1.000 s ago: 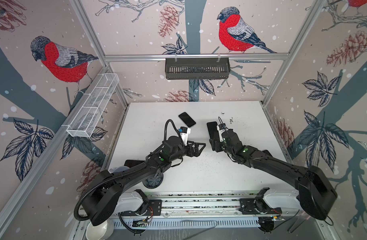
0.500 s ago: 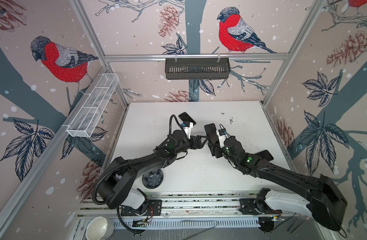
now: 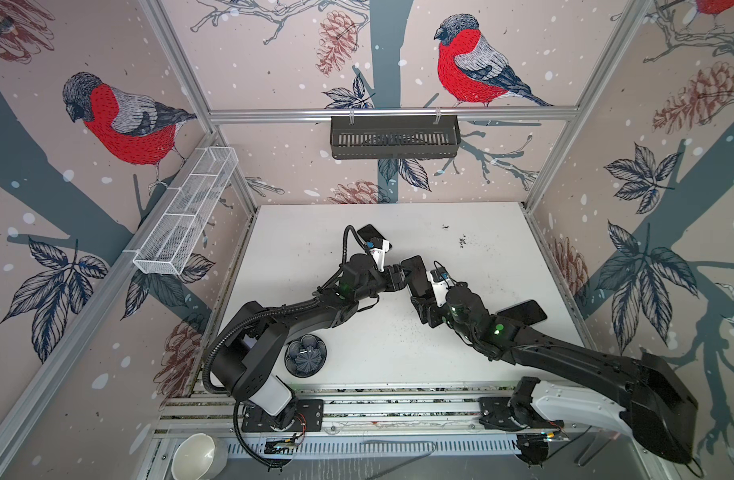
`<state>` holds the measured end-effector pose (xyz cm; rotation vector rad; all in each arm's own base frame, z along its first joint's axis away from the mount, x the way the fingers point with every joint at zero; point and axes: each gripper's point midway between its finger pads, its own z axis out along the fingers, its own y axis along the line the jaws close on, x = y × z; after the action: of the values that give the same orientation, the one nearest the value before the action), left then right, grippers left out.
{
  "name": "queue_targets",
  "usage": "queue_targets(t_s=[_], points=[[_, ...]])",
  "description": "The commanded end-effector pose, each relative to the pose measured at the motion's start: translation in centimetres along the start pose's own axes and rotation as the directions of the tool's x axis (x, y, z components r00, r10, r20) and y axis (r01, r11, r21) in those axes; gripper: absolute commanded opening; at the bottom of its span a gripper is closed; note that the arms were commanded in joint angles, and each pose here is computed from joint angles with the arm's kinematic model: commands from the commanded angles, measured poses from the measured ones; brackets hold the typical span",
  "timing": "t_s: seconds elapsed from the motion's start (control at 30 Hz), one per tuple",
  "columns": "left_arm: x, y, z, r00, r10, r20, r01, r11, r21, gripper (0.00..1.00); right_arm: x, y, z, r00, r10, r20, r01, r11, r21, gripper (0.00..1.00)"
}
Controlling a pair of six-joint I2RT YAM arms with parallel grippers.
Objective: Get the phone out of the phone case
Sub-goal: 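Grasp the phone's top edge with the left gripper and open the right gripper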
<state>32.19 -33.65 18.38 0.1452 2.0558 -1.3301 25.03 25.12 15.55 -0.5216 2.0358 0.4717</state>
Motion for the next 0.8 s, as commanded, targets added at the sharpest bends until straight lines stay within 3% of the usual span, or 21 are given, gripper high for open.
queue_targets(t_s=[0.0,0.23,0.5,0.77], points=[[-1.2,-1.5,0.1,0.999,0.013,0.037,-0.016,0.998,0.068,0.48,-1.9,0.7,-0.4,0.997,0.004,0.083,-0.002,1.0,-0.022,0.32],[-0.9,-1.4,0.3,1.0,0.003,0.026,-0.005,0.997,0.079,0.33,-1.2,1.3,-0.4,0.997,-0.014,0.074,0.017,0.999,-0.036,0.32],[-0.6,-1.1,0.4,1.0,-0.008,0.02,0.007,0.997,0.078,0.25,-0.6,1.2,-0.4,0.997,-0.022,0.069,0.024,0.999,-0.03,0.32],[-0.3,-1.1,0.1,1.0,-0.015,0.02,0.014,0.996,0.086,0.0,-0.3,0.9,-0.4,0.997,-0.034,0.067,0.035,0.999,-0.013,0.32]])
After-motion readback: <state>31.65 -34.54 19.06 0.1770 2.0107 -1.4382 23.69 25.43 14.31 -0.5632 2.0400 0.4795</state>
